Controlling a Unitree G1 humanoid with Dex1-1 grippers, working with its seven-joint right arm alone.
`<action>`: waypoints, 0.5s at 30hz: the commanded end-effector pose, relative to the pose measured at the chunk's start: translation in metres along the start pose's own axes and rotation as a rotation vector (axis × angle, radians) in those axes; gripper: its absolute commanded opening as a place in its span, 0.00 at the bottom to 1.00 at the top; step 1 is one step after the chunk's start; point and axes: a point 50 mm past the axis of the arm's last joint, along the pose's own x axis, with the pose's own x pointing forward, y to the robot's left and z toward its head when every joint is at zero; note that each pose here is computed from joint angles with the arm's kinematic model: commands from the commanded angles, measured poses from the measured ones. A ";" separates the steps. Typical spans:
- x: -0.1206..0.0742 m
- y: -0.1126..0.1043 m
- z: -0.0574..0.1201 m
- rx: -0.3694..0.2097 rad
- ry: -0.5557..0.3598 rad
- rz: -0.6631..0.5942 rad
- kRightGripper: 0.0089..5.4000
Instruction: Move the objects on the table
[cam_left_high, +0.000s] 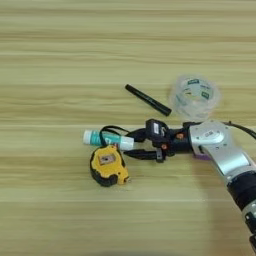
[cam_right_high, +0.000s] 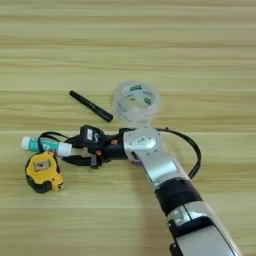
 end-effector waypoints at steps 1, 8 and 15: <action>-0.006 -0.020 0.024 -0.110 -0.029 -0.060 0.32; -0.006 -0.021 0.025 -0.111 -0.029 -0.064 0.32; -0.006 -0.021 0.025 -0.111 -0.033 -0.062 0.32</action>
